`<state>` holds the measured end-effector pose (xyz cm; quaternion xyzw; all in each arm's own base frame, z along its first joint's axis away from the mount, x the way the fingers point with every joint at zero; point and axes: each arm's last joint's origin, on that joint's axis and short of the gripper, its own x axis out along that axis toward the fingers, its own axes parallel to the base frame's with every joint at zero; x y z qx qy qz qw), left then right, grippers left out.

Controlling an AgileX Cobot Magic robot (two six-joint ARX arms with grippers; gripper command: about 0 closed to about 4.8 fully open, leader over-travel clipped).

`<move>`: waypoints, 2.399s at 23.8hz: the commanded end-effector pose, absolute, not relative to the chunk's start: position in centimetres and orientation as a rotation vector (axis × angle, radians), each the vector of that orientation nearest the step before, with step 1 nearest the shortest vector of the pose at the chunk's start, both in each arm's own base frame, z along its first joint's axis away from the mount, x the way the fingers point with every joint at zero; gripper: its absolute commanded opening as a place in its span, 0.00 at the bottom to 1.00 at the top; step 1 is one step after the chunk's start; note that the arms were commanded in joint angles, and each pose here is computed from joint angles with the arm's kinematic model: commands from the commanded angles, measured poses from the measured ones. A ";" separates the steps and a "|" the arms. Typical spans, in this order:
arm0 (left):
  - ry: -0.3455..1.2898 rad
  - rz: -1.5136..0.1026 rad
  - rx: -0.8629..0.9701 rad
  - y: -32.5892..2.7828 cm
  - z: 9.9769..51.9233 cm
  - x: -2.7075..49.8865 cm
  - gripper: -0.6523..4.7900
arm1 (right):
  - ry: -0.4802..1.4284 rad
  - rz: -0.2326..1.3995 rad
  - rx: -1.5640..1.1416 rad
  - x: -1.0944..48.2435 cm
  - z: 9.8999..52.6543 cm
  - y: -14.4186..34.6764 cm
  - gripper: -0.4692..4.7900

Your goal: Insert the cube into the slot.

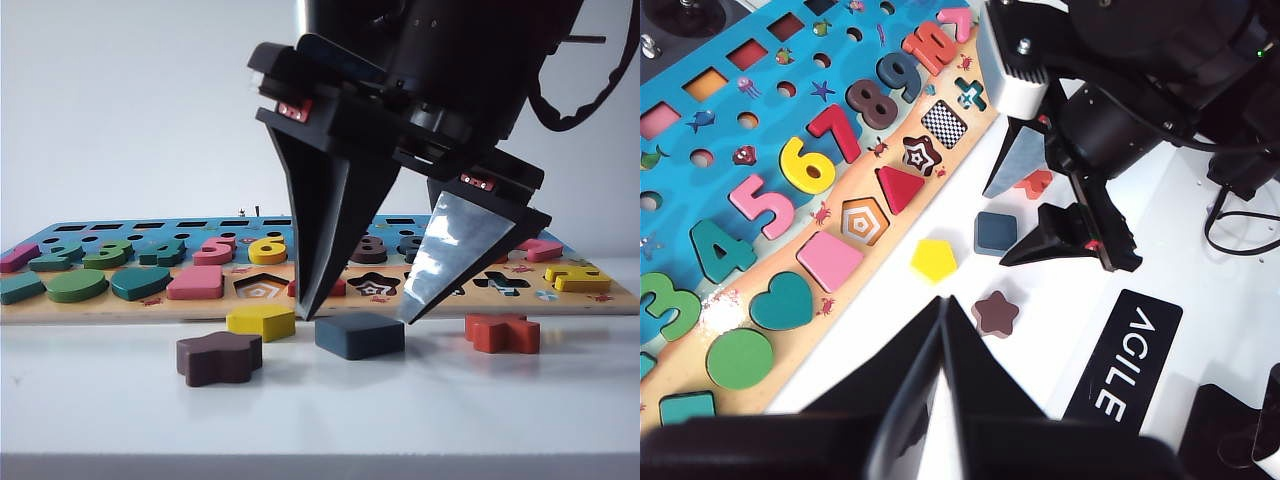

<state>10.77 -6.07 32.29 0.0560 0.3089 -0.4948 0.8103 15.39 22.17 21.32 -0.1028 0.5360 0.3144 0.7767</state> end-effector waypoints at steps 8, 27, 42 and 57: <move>0.642 -1.058 0.122 -6.1 32.5 10.8 0.15 | 1.164 0.665 -0.219 15.6 21.0 22.4 0.78; 0.643 -1.058 0.122 -6.1 32.5 10.8 0.15 | 1.174 0.649 -0.245 15.8 20.4 22.5 0.56; 0.643 -1.058 0.122 -6.1 32.5 10.8 0.15 | 1.144 0.690 -0.265 15.7 21.1 22.4 0.36; 0.643 -1.058 0.122 -6.1 32.5 10.8 0.15 | 0.831 0.928 -0.514 16.3 27.1 21.8 0.36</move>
